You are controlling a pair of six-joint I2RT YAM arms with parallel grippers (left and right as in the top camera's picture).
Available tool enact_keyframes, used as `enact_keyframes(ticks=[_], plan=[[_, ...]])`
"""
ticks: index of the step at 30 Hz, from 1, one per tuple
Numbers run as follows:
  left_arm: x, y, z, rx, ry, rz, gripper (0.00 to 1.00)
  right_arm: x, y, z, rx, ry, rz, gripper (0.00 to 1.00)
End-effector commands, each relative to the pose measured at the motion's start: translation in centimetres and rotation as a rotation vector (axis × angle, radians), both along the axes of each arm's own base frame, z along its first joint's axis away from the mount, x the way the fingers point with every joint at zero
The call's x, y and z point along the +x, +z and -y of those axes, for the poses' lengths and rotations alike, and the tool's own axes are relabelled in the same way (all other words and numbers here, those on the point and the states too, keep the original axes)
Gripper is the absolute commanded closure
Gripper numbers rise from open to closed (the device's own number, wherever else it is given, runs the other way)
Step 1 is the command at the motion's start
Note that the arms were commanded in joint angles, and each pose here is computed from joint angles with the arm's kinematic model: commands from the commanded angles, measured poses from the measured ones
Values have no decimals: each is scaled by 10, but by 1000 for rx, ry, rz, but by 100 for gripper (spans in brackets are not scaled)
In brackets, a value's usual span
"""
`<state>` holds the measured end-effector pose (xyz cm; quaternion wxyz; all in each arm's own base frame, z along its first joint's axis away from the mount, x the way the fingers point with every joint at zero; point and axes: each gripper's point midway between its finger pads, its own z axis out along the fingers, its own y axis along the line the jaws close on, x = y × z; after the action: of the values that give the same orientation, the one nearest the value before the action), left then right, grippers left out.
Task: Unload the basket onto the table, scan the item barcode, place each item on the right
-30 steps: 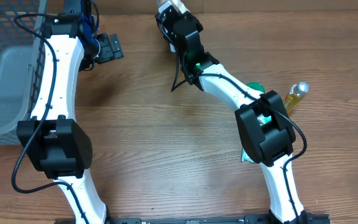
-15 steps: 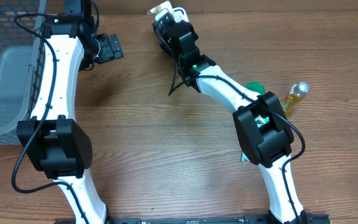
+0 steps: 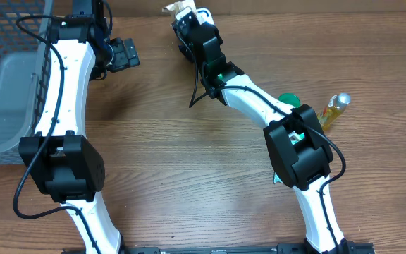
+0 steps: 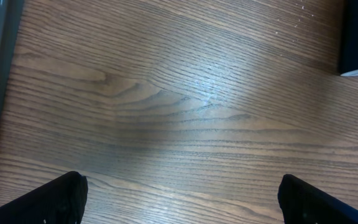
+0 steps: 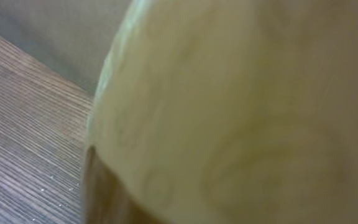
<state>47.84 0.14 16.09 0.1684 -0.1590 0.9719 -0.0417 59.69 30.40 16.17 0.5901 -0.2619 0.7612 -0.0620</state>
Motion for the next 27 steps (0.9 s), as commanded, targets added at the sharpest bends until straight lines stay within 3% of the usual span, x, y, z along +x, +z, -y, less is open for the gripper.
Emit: enact_keyframes(ticks=[1,8,14,21,27], plan=[[3,9,0,7,0,25,0,-7,77,13,85,-28,81,96],[3,9,0,7,-1,25,0,-45,104,30,197,-68,-92,96],[3,9,0,7,0,25,0,-104,55,33,215,-41,-470,96],[3,9,0,7,0,25,0,-207,-11,34,203,11,-1025,96],[3,9,0,7,0,25,0,-269,-26,56,122,-29,-1298,96]])
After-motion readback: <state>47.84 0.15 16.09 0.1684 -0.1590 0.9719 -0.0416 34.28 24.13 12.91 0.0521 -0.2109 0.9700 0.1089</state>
